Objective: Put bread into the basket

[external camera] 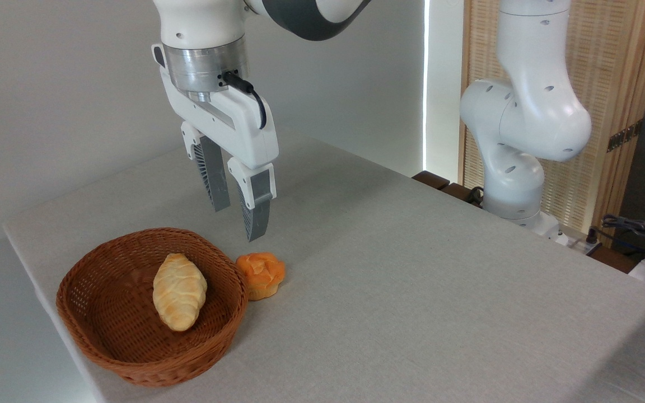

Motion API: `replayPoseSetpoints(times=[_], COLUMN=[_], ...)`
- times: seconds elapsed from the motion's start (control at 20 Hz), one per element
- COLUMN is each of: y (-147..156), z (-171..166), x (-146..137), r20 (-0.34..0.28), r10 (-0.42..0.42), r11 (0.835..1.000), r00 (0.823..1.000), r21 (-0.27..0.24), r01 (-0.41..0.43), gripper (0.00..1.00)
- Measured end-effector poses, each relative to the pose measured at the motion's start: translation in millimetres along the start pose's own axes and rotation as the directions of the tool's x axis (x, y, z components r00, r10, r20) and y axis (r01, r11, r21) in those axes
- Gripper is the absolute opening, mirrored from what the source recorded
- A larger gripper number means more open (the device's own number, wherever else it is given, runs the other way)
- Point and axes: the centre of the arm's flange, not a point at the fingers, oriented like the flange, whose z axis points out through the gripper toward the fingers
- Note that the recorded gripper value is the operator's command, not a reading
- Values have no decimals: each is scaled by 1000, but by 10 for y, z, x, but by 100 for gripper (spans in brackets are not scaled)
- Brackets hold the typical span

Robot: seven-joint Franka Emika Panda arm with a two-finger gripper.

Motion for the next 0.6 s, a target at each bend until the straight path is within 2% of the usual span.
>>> replayPoseSetpoints(times=[0.6], y=[25], z=[6], x=[19], r20=[2], r10=[6], r11=[1000], r00=[1000], r21=[-2], r01=[-6], gripper=[100])
